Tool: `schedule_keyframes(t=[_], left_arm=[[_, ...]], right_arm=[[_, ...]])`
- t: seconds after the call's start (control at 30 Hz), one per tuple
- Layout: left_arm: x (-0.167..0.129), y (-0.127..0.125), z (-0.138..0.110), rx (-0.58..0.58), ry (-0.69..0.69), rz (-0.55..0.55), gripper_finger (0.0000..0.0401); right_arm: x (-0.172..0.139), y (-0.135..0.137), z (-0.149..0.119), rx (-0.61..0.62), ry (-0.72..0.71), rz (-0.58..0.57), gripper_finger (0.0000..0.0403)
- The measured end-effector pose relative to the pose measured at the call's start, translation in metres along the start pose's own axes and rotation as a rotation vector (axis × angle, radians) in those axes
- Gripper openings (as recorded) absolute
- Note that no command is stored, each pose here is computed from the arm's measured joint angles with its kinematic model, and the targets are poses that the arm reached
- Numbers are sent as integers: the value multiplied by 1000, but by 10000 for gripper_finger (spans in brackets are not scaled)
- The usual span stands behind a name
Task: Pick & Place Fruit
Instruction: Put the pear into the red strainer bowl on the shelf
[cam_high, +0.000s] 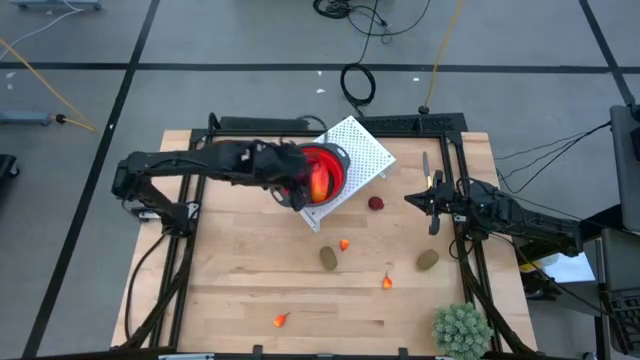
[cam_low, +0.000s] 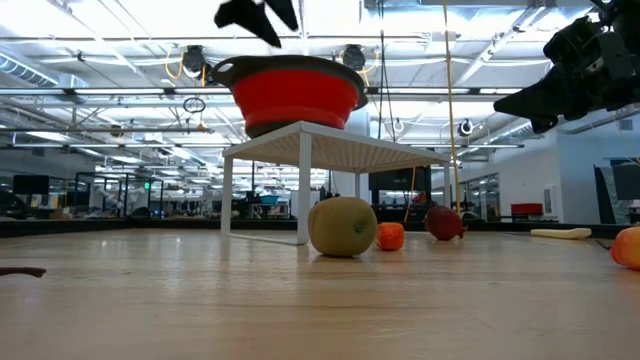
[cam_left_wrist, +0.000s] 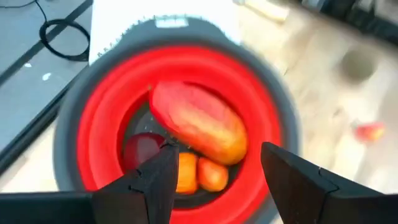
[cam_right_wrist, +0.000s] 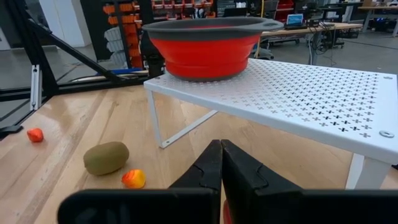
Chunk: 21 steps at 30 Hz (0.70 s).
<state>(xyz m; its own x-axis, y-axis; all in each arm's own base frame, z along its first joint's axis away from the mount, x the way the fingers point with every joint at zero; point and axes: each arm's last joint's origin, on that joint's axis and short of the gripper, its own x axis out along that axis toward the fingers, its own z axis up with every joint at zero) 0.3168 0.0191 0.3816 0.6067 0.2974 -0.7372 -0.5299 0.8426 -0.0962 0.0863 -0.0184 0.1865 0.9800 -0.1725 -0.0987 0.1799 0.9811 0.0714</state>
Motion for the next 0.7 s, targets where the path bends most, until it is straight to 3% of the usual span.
schedule_keyframes(t=[0.33,0.53,0.7], left_arm=[[-44,-26,-10,-278,-20,-207,228],[-57,-64,-25,-344,27,-389,228],[-66,-94,-39,-371,31,-481,227]], right_arm=[[0,0,0,0,-1,0,0],[0,0,0,0,-1,0,0],[0,0,0,0,-1,0,0]])
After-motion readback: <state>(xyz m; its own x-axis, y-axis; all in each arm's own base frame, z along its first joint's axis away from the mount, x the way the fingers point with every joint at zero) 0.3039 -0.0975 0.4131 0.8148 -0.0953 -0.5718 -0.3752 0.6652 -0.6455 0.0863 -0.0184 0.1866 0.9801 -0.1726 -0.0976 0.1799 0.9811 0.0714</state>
